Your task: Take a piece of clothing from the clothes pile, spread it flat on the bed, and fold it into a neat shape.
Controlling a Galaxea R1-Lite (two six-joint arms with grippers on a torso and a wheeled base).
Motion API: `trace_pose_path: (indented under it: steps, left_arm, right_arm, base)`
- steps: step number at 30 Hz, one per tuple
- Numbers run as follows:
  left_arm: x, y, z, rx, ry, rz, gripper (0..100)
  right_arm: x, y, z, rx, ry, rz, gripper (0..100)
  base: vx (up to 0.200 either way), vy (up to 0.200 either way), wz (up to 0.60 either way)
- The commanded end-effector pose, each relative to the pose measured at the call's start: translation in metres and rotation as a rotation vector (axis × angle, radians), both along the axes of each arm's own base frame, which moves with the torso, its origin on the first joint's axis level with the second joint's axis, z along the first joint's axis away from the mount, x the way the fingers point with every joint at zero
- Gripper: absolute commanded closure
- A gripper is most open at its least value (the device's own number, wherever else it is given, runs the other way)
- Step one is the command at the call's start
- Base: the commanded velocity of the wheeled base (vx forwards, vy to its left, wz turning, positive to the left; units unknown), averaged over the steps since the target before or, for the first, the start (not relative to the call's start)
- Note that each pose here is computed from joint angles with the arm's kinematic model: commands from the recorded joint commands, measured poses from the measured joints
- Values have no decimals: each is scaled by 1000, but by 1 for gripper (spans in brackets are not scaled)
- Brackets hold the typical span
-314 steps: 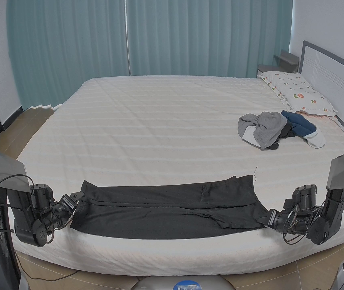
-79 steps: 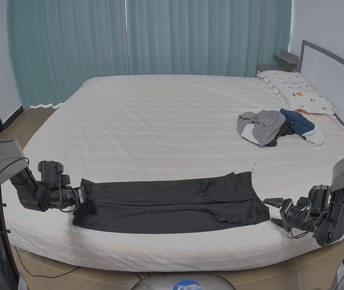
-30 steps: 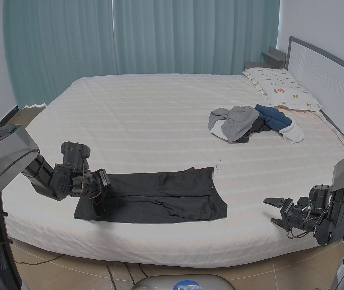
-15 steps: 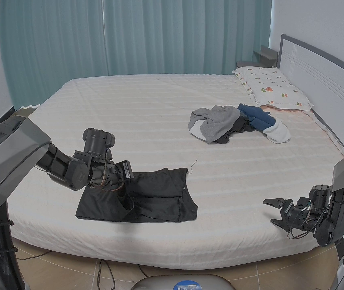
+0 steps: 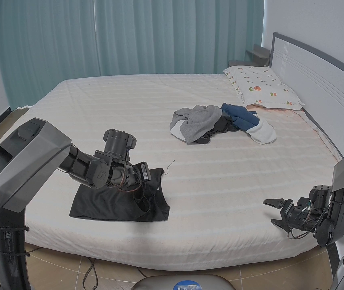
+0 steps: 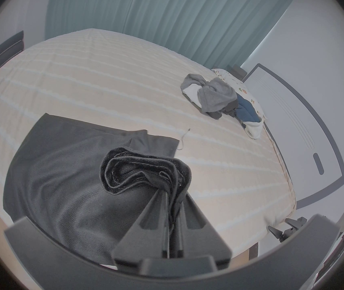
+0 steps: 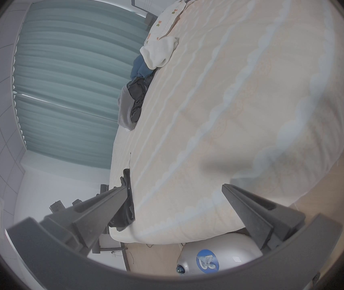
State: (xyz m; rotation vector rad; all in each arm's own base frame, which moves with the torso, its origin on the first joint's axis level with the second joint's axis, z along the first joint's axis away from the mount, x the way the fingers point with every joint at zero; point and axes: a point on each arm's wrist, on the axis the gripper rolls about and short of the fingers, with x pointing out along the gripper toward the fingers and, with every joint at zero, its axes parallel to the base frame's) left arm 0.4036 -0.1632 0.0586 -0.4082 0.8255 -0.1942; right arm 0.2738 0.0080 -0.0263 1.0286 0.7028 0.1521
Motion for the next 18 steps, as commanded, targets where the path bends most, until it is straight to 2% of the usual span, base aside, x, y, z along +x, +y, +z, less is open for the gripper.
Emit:
trace_pose_path:
  steps: [1, 6, 7, 15, 18]
  left_arm:
    - [4, -12, -10, 13, -1, -4, 100]
    - [10, -17, -18, 44, -7, 24, 100]
    - [11, -18, -21, 47, -5, 27, 0]
    - [6, -25, -22, 49, -2, 12, 0]
    - [3, -24, -14, 23, -7, 33, 0]
  right_arm:
    - [1, 0, 1, 0, -14, 1, 0]
    - [1, 0, 1, 0, -14, 1, 0]
    - [1, 0, 1, 0, -14, 1, 0]
    - [1, 1, 1, 0, -14, 3, 0]
    - [0, 1, 1, -1, -13, 3, 0]
  base:
    - [0, 0, 0]
    - [0, 0, 0]
    - [0, 0, 0]
    - [0, 0, 0]
    - [0, 0, 0]
